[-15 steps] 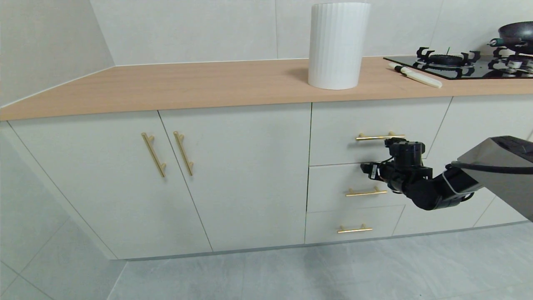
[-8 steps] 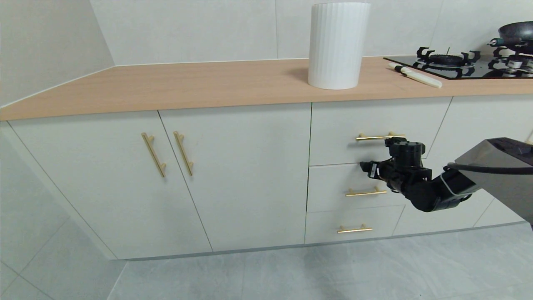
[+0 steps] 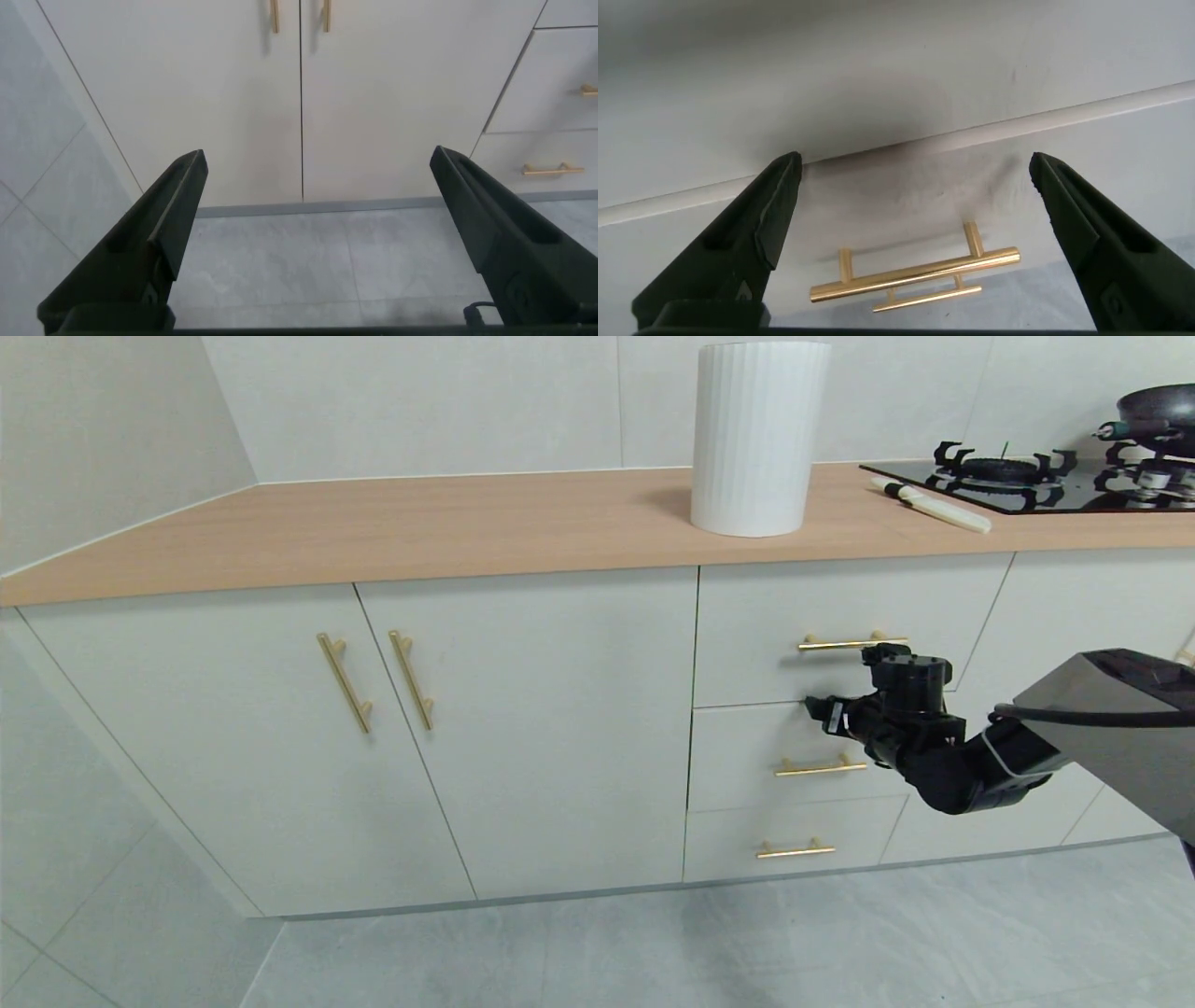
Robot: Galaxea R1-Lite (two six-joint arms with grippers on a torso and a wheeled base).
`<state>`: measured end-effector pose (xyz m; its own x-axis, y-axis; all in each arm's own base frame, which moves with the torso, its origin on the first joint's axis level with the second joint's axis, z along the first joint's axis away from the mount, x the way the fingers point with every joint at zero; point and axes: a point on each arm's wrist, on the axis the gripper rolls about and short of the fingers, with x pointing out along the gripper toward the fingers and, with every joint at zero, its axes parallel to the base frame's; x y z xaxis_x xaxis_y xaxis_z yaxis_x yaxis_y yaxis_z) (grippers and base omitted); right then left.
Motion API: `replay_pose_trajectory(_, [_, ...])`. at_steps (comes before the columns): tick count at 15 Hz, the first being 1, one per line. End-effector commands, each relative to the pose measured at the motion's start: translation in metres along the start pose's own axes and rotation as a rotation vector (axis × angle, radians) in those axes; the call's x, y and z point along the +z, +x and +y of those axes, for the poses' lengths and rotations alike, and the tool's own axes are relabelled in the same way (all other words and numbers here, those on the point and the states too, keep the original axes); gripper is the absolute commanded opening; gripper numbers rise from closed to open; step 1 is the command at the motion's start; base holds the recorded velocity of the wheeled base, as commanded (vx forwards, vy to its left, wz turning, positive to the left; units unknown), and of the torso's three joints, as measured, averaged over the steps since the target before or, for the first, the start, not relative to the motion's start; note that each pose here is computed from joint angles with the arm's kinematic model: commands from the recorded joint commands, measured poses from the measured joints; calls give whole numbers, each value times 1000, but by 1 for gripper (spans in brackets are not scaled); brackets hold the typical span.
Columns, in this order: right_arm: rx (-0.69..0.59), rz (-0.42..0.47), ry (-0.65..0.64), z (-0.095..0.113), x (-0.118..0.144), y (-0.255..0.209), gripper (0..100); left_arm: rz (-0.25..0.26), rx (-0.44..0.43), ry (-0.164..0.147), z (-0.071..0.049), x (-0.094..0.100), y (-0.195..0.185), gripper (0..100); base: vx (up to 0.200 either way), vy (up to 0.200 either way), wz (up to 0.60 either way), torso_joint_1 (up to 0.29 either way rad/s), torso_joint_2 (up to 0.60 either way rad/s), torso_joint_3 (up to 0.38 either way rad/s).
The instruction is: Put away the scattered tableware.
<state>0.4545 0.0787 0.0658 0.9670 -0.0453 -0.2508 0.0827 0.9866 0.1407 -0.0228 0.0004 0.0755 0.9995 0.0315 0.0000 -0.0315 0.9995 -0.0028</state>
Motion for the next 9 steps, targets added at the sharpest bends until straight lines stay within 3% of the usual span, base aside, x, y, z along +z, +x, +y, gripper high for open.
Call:
replay_pose_trajectory(1, [-2,25,-12,-2,-4,-5,100,0,1,0,0,0,0,100,0,0,0,0,0,0])
replay_pose_trajectory(9, [-6,78,-72,1,-31,8,100,0,1,0,0,0,0,100,0,0,0,0,0,0])
